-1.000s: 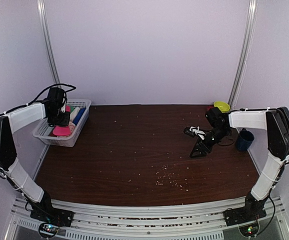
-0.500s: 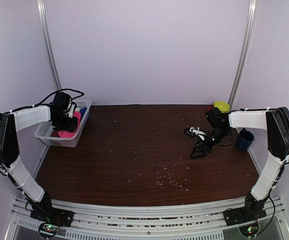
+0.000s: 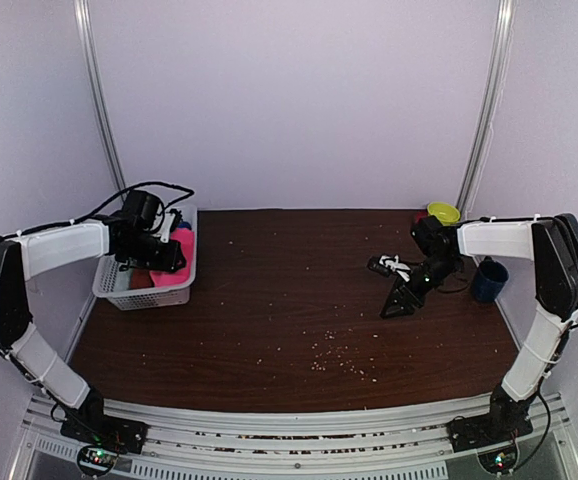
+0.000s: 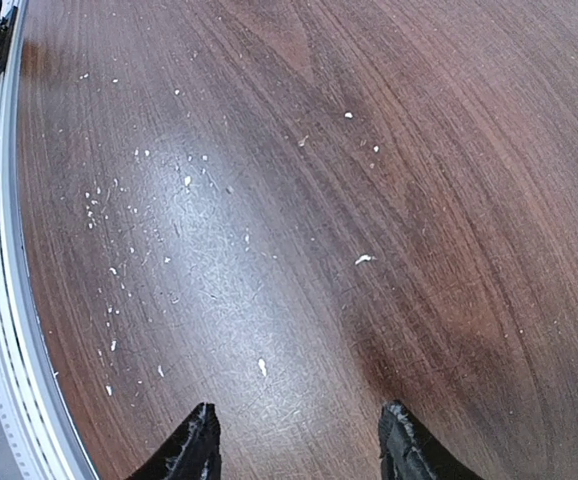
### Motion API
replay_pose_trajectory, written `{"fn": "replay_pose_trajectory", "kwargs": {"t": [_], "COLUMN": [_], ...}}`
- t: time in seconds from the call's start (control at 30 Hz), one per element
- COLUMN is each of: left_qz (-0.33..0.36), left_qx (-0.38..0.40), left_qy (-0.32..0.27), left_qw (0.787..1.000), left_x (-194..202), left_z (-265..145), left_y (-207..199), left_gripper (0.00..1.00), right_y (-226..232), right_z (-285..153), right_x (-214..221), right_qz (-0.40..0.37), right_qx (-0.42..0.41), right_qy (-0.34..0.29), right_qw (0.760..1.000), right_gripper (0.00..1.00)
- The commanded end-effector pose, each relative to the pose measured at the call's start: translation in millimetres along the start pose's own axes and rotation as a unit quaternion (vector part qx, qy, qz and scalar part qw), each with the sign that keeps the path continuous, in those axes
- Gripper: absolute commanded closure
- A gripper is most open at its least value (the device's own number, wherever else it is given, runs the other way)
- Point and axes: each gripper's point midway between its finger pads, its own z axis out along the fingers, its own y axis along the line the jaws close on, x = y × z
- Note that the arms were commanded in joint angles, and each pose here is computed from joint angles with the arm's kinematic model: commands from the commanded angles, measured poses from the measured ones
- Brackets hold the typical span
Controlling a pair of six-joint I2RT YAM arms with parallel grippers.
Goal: Roll the towels
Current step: Move the bin to the corner of the board, then place the towel in the bin.
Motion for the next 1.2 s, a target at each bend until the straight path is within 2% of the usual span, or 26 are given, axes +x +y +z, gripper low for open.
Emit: {"fn": "replay_pose_trajectory", "kwargs": {"t": [0.0,0.2,0.33,0.47,0.6,0.7,0.8,0.87,1.07,1.17], "left_qz": [-0.006,-0.012,-0.010,-0.018,-0.049,-0.076,-0.111,-0.122,-0.152,-0.165], "left_qx": [0.070,0.010,0.074,0.188,0.297,0.377,0.424,0.458,0.493,0.512], "left_qy": [-0.029,-0.108,-0.156,-0.192,-0.185,-0.182,-0.164,-0.157,-0.136,-0.133], "left_qw": [0.997,0.994,0.985,0.963,0.936,0.905,0.884,0.866,0.846,0.833], "left_x": [-21.1,-70.8,-100.2,-111.5,-98.5,-89.7,-76.9,-71.8,-64.6,-67.0], "left_z": [-14.1,-69.7,-102.8,-123.6,-117.7,-111.7,-98.5,-94.2,-75.1,-75.8], "left_y": [-48.9,-32.8,-55.7,-84.7,-96.8,-98.6,-91.0,-89.1,-82.2,-80.8], "left_gripper": [0.78,0.75,0.73,0.72,0.71,0.68,0.62,0.62,0.62,0.67], "right_y": [3.0,4.1,4.2,4.3,3.3,3.8,3.6,3.5,3.9,4.5], "right_z": [-1.4,-2.7,-3.9,-4.2,-5.7,-6.0,-5.7,-5.3,-5.2,-5.5], "right_x": [-4.4,-4.6,-4.8,-4.7,-5.4,-5.3,-5.1,-4.8,-4.5,-4.2], "right_qz": [-0.006,-0.008,-0.008,-0.008,-0.008,-0.007,-0.007,-0.008,-0.009,-0.009], "right_qx": [-0.010,-0.014,-0.014,-0.014,-0.012,-0.012,-0.012,-0.013,-0.014,-0.015], "right_qy": [-0.004,-0.005,-0.006,-0.007,-0.009,-0.009,-0.008,-0.008,-0.007,-0.007], "right_qw": [1.000,1.000,1.000,1.000,1.000,1.000,1.000,1.000,1.000,1.000], "right_gripper": [0.46,0.46,0.46,0.46,0.46,0.46,0.46,0.46,0.46,0.46]}}
